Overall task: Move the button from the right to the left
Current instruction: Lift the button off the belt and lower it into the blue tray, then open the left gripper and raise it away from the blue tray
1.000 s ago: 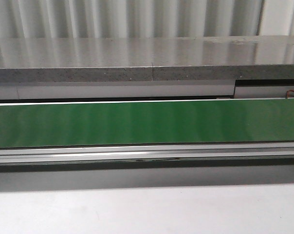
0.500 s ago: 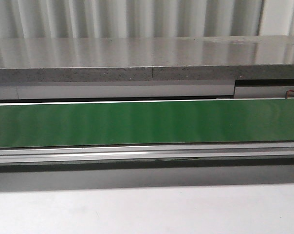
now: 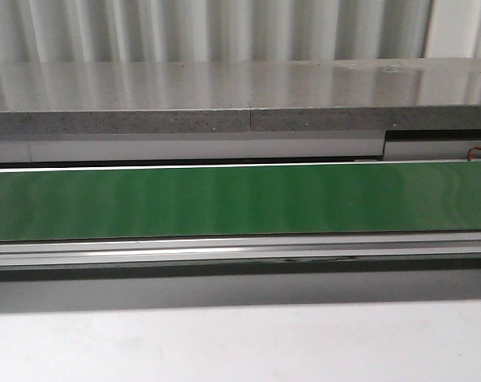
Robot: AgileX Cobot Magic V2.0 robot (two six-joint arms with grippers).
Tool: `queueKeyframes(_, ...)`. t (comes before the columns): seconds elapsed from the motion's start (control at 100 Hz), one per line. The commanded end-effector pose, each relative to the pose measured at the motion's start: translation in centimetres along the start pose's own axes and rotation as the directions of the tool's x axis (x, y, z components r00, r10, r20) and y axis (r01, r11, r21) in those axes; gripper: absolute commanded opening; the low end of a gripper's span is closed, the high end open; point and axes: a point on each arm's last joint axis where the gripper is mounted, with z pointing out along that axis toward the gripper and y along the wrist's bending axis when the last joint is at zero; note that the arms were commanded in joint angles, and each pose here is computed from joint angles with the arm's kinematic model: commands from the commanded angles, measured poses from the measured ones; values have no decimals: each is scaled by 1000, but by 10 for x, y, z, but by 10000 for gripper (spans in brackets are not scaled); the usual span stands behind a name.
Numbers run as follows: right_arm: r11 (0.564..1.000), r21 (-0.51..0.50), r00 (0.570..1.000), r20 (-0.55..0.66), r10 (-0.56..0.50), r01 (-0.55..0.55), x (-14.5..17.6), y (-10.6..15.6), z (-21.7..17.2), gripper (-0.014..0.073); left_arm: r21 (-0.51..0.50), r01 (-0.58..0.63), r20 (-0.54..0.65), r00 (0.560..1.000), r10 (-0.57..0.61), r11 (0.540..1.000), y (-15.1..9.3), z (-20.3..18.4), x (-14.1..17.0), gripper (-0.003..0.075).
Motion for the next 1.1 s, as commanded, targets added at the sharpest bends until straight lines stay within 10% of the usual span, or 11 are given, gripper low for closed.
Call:
queueKeyframes(0.0,1000,4,995,100,-19,19,-15,0,-3,-66,-38,9,79,997,-6,999,7,-24,-3,368)
queueKeyframes(0.26,1000,4,995,100,-19,19,-15,0,-3,-66,-47,28,149,989,-21,999,8,-40,-4,343)
queueKeyframes(0.54,1000,4,995,100,-19,19,-15,0,-3,-66,7,67,326,943,-66,998,-5,-88,-2,-23)
queueKeyframes(1.09,1000,4,995,100,-19,19,-15,0,-3,-66,169,-9,649,754,-104,986,-81,-172,34,-20)
